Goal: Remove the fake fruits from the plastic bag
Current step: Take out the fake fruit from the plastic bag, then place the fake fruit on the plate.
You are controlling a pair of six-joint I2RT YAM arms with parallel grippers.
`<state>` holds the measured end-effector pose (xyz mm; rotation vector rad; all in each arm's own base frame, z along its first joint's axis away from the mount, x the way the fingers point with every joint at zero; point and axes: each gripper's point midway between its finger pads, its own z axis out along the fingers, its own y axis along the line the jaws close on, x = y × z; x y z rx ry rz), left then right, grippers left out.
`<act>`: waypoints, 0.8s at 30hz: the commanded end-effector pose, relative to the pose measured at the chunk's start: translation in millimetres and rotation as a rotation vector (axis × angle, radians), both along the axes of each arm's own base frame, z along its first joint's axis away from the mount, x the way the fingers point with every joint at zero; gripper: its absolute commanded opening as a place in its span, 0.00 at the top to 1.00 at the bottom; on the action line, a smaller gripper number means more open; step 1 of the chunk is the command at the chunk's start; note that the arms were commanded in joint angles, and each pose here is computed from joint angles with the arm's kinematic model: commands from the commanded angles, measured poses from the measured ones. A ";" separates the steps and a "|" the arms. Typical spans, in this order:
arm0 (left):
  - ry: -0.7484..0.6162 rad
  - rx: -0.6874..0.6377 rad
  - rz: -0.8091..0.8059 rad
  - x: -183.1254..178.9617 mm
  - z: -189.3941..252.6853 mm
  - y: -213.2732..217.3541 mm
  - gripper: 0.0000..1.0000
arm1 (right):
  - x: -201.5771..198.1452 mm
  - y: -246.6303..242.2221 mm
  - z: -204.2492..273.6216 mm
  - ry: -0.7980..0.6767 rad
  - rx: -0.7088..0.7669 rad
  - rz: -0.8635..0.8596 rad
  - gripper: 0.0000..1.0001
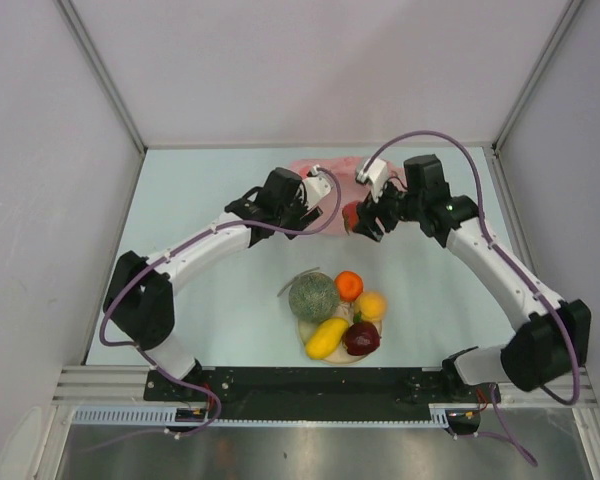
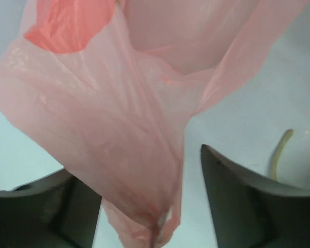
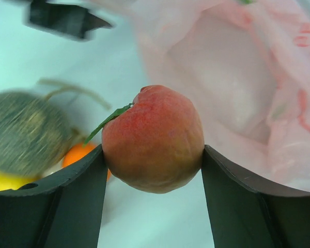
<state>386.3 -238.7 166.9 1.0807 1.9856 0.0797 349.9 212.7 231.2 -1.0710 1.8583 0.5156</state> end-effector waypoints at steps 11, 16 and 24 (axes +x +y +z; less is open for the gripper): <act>-0.089 -0.122 0.045 -63.8 73.3 73.1 0.00 | -173.9 -16.7 -36.0 -0.057 -0.378 0.466 0.72; -0.057 -0.106 0.053 -98.5 60.8 111.1 0.00 | -191.9 -8.6 -56.9 -0.075 -0.438 0.551 0.72; 0.039 -0.182 0.020 -135.2 37.0 117.3 0.00 | -202.4 16.2 -66.4 -0.066 -0.411 0.602 0.68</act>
